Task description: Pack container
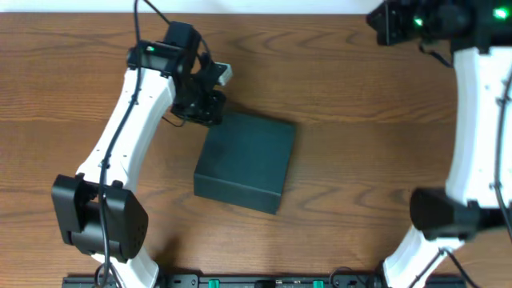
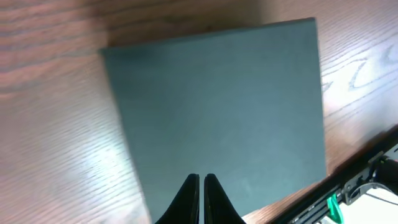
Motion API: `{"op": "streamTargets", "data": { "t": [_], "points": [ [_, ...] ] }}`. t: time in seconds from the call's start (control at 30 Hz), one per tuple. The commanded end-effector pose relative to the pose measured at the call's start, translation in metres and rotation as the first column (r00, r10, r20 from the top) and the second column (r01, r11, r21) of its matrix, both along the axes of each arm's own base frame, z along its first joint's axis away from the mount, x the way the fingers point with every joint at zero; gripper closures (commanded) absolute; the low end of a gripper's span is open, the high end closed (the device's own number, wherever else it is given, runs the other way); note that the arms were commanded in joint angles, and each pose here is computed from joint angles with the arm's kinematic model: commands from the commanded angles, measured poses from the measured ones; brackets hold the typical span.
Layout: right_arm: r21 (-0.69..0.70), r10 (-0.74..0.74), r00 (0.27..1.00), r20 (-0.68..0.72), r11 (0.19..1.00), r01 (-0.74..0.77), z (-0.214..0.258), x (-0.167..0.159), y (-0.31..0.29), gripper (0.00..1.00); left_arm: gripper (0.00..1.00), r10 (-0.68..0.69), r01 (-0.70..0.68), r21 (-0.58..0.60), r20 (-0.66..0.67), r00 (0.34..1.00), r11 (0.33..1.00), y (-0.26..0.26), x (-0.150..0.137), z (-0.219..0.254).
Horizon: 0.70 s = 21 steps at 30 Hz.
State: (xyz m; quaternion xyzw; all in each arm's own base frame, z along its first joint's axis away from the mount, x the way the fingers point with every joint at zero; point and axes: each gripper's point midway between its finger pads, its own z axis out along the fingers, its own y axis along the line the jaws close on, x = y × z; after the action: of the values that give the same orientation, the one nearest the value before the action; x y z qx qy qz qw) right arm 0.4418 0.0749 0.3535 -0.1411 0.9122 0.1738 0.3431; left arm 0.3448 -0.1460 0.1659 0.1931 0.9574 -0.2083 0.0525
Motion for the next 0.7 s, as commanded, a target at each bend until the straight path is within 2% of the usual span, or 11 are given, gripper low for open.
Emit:
{"op": "streamTargets", "data": {
  "t": [0.0, 0.07, 0.13, 0.3, 0.4, 0.47, 0.57, 0.67],
  "points": [
    [-0.026, 0.014, 0.999, -0.045, 1.000, -0.016, -0.012, -0.020, -0.001, 0.98, 0.94, -0.041, 0.043, -0.041, 0.044, 0.998, 0.998, 0.018, -0.007, 0.018],
    [-0.041, 0.039, 0.998, -0.048, 0.998, -0.041, -0.012, -0.040, 0.001, 0.98, 0.94, -0.049, 0.052, -0.051, 0.049, 0.998, 0.997, 0.031, -0.016, 0.027],
    [-0.051, 0.056, 0.997, -0.052, 0.997, -0.059, -0.017, -0.060, 0.001, 0.98, 0.94, -0.026, 0.035, -0.117, 0.081, 0.996, 0.992, 0.038, -0.024, 0.041],
    [-0.027, 0.074, 0.997, -0.039, 0.997, -0.075, -0.048, -0.100, 0.005, 0.98, 0.94, 0.150, -0.122, -0.153, 0.186, 0.971, 0.981, 0.079, -0.047, 0.039],
    [0.038, 0.118, 0.990, -0.078, 0.993, -0.116, -0.092, -0.125, 0.016, 0.98, 0.94, 0.272, -0.241, -0.159, 0.216, 0.938, 0.957, 0.096, -0.053, 0.020],
    [0.081, 0.138, 0.977, -0.161, 0.989, -0.127, -0.130, -0.139, 0.021, 0.99, 0.94, 0.322, -0.299, -0.141, 0.186, 0.928, 0.944, 0.102, -0.055, 0.002],
    [0.202, 0.208, 0.941, -0.266, 0.967, -0.156, -0.174, -0.160, 0.037, 0.98, 0.94, 0.330, -0.311, -0.142, 0.137, 0.934, 0.940, 0.102, -0.052, -0.024],
    [0.323, 0.250, 0.916, -0.313, 0.935, -0.145, -0.202, -0.170, 0.053, 0.98, 0.94, 0.329, -0.313, -0.154, 0.085, 0.941, 0.937, 0.100, -0.045, -0.043]
  ]
}}
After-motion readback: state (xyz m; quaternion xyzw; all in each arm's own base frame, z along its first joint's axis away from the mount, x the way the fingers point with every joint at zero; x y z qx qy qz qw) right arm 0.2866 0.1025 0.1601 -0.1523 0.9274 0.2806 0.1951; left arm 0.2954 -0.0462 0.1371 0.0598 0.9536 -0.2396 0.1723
